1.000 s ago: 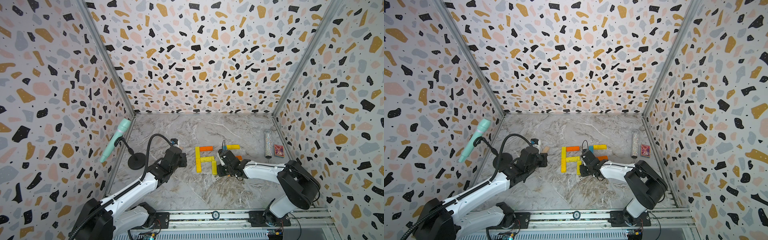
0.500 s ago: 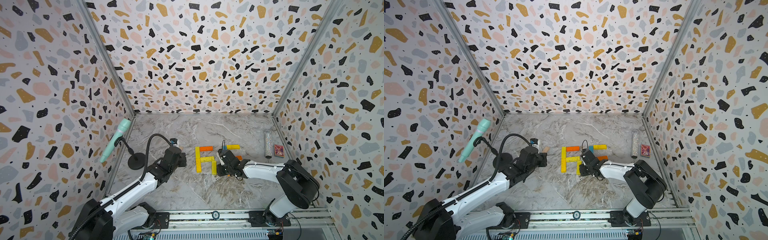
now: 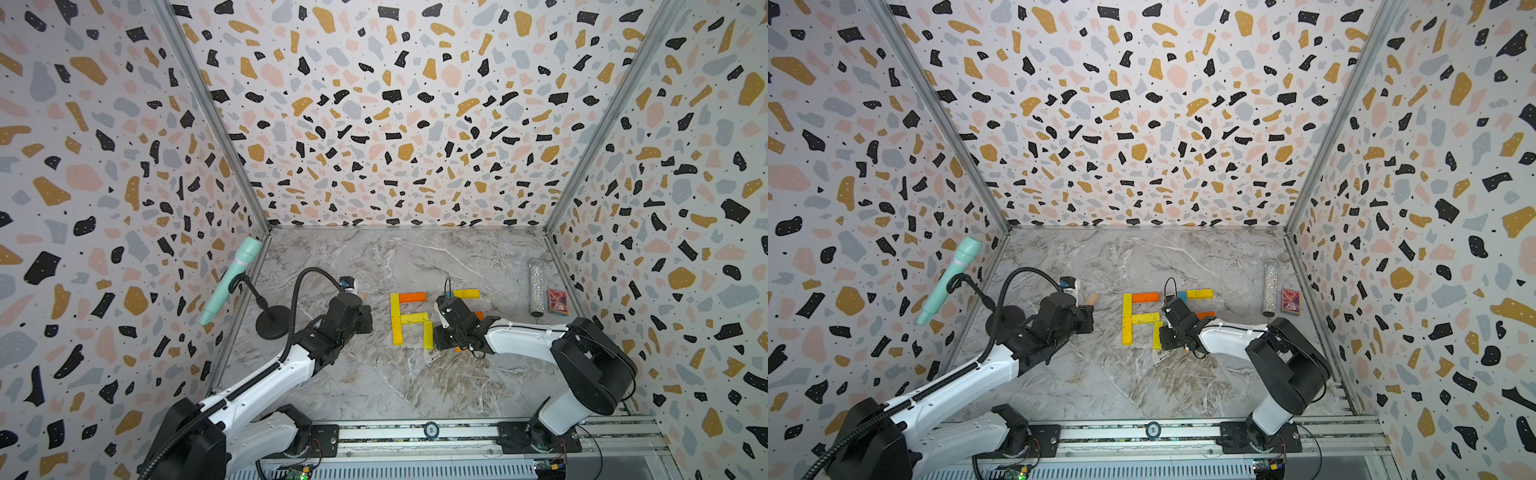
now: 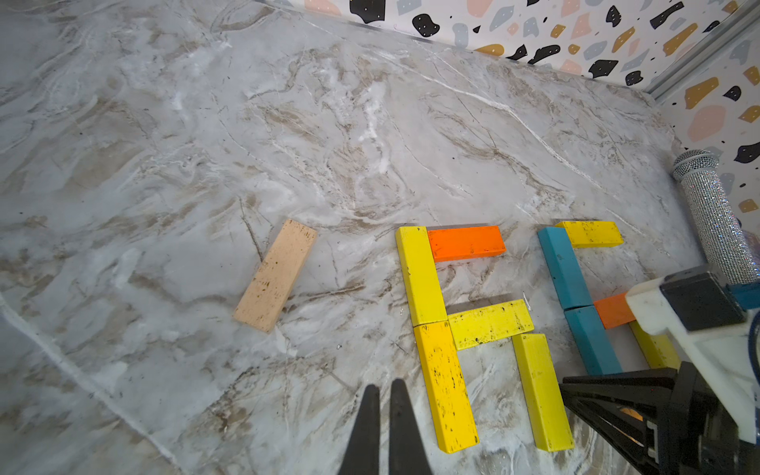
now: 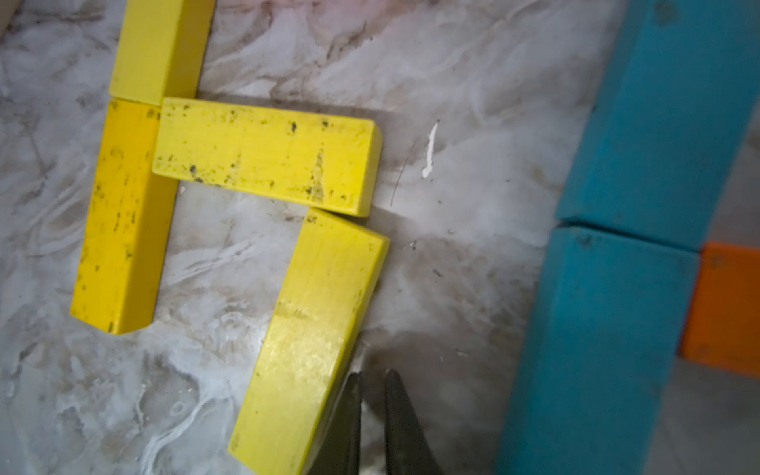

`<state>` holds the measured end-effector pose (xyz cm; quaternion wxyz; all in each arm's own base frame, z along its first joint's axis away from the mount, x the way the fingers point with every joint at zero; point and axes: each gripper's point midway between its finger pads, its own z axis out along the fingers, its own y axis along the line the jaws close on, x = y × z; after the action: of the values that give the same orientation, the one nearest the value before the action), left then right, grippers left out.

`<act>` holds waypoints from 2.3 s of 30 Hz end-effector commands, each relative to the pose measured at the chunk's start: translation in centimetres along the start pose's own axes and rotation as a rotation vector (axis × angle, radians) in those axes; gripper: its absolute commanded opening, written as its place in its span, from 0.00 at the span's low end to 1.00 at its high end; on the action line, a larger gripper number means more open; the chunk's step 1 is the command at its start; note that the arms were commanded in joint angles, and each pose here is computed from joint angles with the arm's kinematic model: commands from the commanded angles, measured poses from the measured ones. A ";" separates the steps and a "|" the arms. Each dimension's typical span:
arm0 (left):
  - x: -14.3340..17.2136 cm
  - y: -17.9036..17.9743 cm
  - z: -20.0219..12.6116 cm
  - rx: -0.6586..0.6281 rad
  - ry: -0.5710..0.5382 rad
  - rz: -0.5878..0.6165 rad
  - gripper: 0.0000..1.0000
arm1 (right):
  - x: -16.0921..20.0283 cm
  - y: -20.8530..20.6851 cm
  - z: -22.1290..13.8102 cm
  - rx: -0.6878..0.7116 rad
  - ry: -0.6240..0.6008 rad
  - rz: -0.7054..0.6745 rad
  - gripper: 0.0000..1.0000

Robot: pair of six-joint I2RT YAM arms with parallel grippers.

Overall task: Assemble the number 6 with building blocks
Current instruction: Assemble the building block at the center of the board, then pick up the building block from the center of the board.

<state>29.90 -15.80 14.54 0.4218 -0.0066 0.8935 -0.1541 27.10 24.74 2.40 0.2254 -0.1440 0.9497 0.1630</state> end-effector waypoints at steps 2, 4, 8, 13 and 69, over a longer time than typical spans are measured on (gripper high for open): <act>-0.5 -0.1 -0.4 0.009 -0.018 0.008 0.00 | -0.9 -0.6 0.1 0.037 0.007 -0.021 0.15; -0.4 0.0 -0.4 0.007 -0.015 0.009 0.00 | -1.1 -0.6 0.3 0.040 0.006 -0.023 0.15; -0.5 0.0 -0.4 0.005 -0.017 0.008 0.00 | -1.4 -0.8 0.5 0.044 0.008 -0.024 0.14; -0.6 0.1 -0.4 0.003 -0.019 0.007 0.00 | -1.4 -0.8 0.7 0.040 0.010 -0.023 0.14; -12.0 9.8 -8.3 -0.206 -0.297 -0.155 0.99 | -13.2 20.6 1.5 -0.284 -0.237 -0.206 0.70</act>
<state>32.81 -2.63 26.70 0.5433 -0.1464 0.8230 -0.0776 31.06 44.90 11.94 0.3284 -0.2501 0.8697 0.2706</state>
